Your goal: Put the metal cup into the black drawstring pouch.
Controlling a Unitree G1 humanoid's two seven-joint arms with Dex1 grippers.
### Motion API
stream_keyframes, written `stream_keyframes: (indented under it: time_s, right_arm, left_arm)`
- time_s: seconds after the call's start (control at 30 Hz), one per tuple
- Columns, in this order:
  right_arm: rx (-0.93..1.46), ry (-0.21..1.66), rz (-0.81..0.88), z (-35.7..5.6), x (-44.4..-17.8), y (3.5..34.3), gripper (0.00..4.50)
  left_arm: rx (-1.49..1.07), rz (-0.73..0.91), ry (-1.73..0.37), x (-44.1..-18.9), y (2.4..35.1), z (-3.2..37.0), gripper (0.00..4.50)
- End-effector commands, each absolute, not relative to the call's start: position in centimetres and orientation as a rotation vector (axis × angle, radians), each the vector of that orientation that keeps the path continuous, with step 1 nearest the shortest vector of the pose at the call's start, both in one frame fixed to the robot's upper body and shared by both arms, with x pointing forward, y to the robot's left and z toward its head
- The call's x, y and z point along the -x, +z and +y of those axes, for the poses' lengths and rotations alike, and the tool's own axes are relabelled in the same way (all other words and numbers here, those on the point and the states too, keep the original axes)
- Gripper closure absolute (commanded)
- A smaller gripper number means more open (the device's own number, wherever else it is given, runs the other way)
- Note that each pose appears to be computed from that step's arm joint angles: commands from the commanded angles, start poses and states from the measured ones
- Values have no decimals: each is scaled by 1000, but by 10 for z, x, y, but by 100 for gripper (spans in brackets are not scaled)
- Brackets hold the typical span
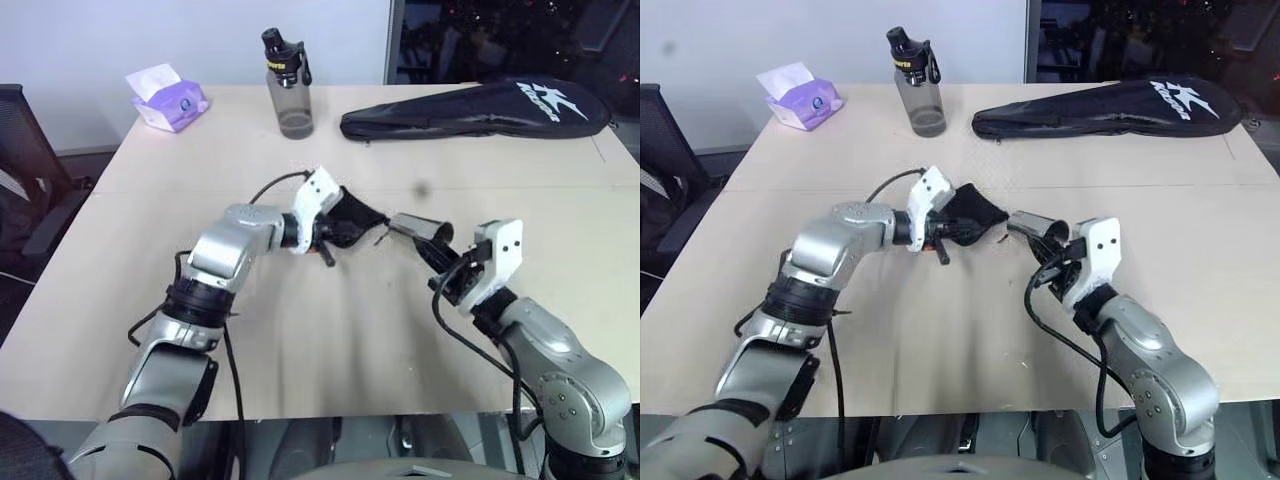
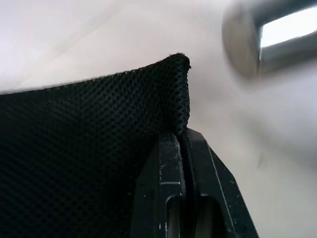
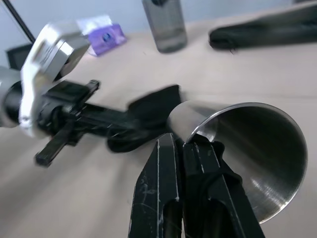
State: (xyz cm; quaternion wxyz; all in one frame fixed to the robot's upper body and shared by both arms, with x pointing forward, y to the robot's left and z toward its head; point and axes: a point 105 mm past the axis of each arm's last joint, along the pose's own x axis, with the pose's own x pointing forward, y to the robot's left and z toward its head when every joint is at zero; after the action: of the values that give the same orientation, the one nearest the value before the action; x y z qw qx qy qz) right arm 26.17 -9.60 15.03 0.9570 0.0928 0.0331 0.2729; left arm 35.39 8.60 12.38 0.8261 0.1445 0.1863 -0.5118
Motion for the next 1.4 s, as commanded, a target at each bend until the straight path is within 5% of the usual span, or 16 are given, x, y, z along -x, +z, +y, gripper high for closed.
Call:
stream_keyframes:
  time_s: [0.03,0.1,0.23,1.03,1.4]
  right_arm:
    - [-168,592,-4,-93,-249,165,449]
    - [-152,614,12,-93,-242,162,450]
    - [-138,607,33,-98,-236,156,450]
    - [-129,570,32,-103,-236,154,450]
    - [-125,558,35,-104,-235,154,450]
  left_arm:
    - [-387,353,-1125,-352,127,90,421]
    - [-383,363,-1123,-353,126,95,365]
    - [-420,349,-1124,-356,129,98,182]
    - [-719,220,-1086,-369,132,95,182]
    - [-656,223,-1112,-364,142,90,182]
